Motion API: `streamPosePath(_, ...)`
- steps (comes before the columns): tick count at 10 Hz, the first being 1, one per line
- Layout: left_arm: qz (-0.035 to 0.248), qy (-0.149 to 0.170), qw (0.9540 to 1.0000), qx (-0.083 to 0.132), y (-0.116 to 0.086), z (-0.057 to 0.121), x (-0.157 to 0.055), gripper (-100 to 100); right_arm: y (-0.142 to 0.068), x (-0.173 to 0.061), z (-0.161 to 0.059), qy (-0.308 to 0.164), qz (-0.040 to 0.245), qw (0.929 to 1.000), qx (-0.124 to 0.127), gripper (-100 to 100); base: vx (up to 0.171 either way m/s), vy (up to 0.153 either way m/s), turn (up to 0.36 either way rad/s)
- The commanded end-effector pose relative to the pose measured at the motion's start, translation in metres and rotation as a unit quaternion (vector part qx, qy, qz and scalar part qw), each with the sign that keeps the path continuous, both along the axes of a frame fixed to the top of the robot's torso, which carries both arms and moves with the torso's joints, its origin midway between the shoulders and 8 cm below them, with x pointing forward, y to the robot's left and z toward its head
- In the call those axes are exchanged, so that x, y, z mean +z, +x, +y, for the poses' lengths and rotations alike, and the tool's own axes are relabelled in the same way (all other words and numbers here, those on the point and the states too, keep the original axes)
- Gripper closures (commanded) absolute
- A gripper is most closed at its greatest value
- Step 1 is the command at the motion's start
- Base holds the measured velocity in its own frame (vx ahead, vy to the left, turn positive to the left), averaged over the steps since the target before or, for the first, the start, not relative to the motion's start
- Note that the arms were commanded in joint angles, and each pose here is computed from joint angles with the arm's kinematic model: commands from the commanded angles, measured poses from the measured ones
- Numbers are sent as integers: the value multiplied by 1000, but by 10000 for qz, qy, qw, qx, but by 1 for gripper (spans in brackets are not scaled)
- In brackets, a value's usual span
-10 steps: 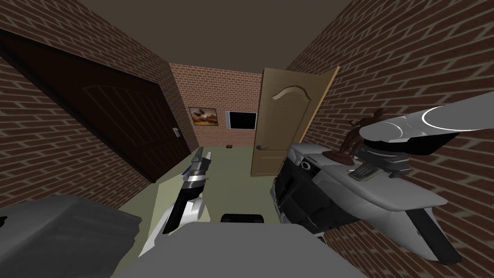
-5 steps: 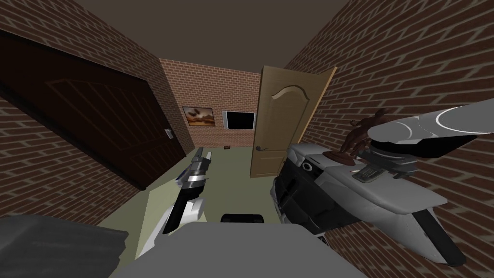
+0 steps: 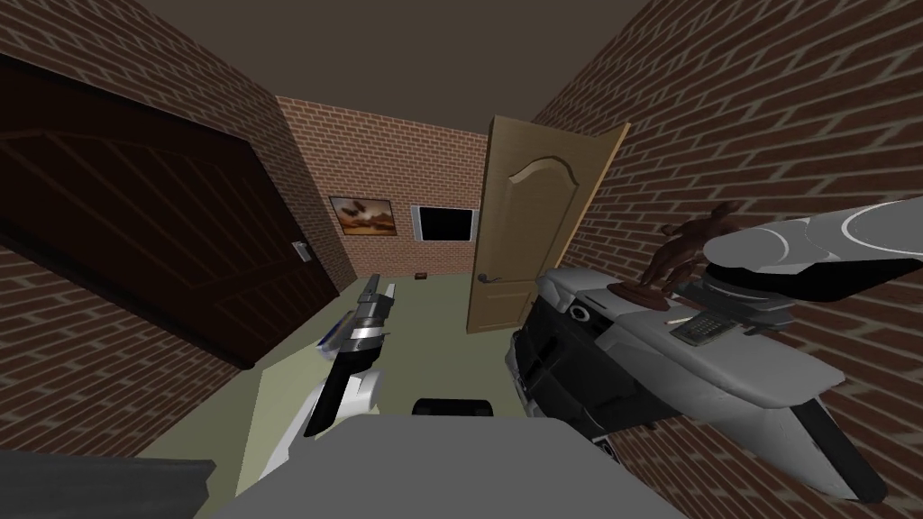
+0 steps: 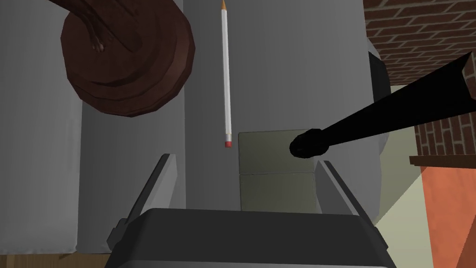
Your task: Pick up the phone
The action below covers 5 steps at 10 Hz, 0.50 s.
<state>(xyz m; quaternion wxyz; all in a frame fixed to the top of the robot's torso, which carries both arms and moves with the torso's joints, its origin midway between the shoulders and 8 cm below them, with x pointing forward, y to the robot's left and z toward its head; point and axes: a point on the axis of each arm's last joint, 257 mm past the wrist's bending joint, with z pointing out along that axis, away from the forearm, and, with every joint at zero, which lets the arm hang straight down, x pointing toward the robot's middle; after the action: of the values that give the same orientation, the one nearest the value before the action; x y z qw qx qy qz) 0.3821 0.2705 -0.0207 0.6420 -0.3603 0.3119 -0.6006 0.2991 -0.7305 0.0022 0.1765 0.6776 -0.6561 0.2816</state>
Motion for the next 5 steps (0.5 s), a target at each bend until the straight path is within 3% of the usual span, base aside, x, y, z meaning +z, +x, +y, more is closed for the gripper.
streamPosePath(1,0,0,10000,0,0,0,0,0,0,0,0,-25,105,9998,137,-100,0,0,0)
streamPosePath(2,0,0,10000,0,0,0,0,0,-6,2,-20,-85,-152,9998,37,-100,127,64,-282)
streamPosePath(3,2,0,10000,1,0,0,0,0,-5,1,-18,-66,-118,9998,123,-100,157,127,-218)
streamPosePath(5,0,0,10000,0,0,0,0,0,-5,1,-18,-115,63,9993,351,-100,36,59,24)
